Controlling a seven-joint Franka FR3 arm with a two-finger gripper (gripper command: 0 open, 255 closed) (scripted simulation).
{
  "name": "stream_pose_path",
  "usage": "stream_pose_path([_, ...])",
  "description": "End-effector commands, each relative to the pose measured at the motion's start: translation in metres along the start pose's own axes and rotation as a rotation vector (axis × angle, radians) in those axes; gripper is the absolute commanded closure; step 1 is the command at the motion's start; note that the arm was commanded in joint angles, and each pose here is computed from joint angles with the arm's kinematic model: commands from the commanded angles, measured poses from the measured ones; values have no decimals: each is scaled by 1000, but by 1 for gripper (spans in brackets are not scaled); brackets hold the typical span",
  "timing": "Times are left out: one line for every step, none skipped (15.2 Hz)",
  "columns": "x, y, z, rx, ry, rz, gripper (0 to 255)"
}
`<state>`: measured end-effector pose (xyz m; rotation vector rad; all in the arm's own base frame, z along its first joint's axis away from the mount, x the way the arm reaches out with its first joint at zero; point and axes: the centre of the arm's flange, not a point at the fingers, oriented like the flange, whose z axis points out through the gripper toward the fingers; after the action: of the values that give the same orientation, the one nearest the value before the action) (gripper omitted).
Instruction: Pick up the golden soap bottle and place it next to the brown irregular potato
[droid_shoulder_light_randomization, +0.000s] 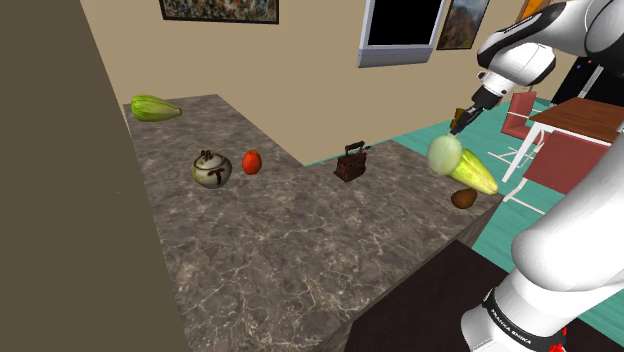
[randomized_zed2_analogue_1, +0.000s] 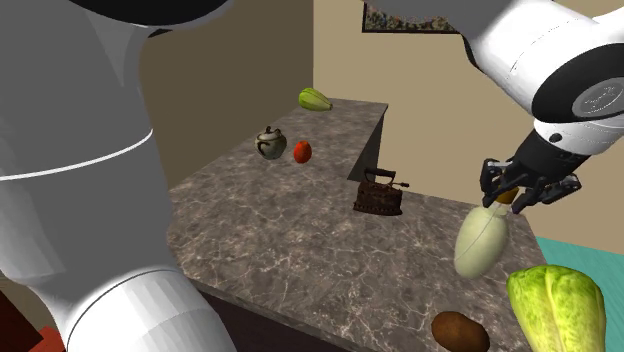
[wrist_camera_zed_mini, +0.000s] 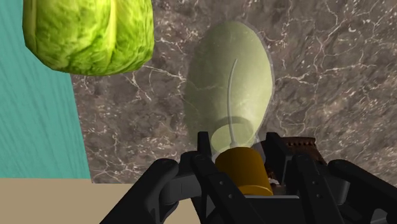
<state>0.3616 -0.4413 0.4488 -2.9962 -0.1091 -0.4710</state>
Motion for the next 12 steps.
stream_pose_path([-2, 1, 10, -1, 1, 0, 255])
stream_pose_path([-4, 1, 15, -1, 1, 0, 255])
stream_pose_path([-6, 2, 20, -1, 1, 0, 255])
stream_pose_path([-7, 2, 25, -1, 1, 0, 255])
stream_pose_path([-9, 3, 30, -1, 1, 0, 255])
stream_pose_path([-11, 3, 35, -1, 1, 0, 255])
stream_pose_path([-12, 4, 40, -1, 1, 0, 255])
stream_pose_path([-14, 4, 45, -1, 1, 0, 255])
stream_pose_path([-16, 5, 50, -1, 1, 0, 255])
stream_pose_path([-17, 5, 55, -1, 1, 0, 255])
stream_pose_path([-20, 6, 64, -1, 1, 0, 255])
stream_pose_path([-20, 6, 64, -1, 1, 0, 255])
